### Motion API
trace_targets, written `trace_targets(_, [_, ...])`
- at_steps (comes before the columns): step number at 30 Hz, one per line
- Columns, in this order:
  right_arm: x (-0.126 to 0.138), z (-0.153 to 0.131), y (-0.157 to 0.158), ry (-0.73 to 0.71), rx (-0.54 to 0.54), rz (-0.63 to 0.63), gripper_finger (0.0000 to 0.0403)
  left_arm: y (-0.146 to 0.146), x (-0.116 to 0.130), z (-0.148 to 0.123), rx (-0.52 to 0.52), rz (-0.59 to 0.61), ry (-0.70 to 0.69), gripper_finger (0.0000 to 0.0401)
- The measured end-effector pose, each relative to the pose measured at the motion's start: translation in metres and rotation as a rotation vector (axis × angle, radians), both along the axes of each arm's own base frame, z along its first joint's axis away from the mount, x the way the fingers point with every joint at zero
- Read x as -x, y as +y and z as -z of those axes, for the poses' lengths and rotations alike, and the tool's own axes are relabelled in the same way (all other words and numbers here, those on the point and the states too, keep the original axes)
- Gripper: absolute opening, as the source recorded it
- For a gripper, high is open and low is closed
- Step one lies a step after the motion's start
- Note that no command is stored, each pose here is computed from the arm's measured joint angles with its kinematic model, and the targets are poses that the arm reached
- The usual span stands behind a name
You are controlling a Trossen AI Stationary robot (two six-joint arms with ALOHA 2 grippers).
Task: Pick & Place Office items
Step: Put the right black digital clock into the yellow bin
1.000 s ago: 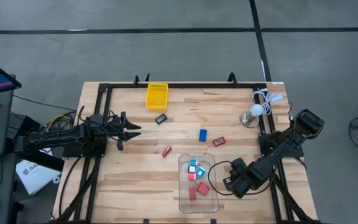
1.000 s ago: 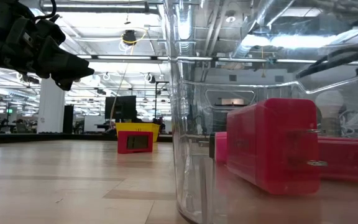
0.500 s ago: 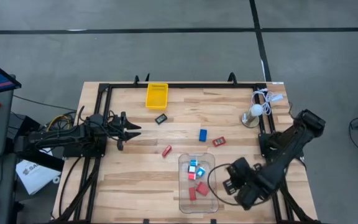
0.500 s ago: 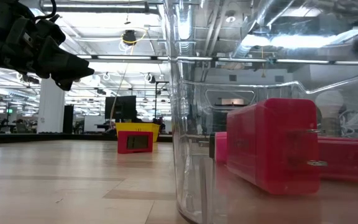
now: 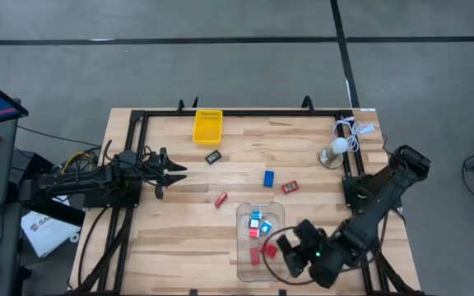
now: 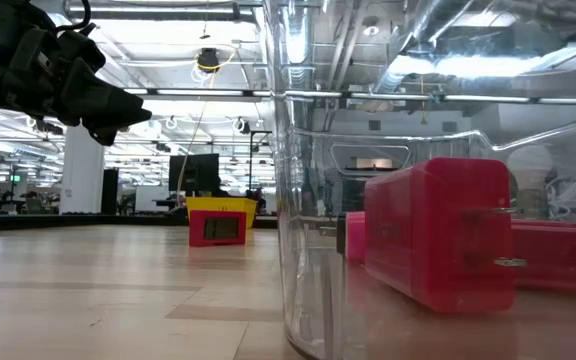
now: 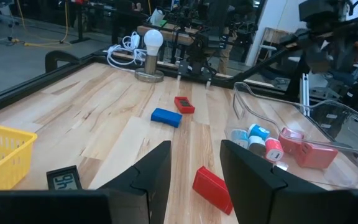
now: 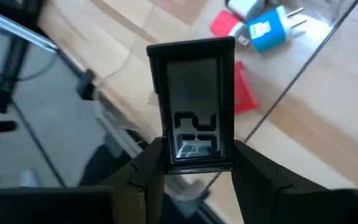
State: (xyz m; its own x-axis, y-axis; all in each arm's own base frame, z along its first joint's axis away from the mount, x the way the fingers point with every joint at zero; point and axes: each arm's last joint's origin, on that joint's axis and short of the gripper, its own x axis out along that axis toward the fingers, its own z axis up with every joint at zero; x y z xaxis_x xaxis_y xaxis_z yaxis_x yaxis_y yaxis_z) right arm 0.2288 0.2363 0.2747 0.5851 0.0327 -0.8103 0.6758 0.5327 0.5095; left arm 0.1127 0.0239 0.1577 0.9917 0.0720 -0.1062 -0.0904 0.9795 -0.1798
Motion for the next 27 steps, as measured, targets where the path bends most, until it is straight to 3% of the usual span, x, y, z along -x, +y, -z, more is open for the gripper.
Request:
trace_targets(14, [-0.042,0.032,-0.036,0.32,0.053,-0.251,0.0139,0.0,0.0,0.0,0.0,0.0,-0.001,0.0136])
trace_targets(27, [-0.062,0.031,-0.068,0.338,0.13,-0.361,0.0139,0.0,-0.001,-0.001,-0.003,0.0,-0.01,0.0136])
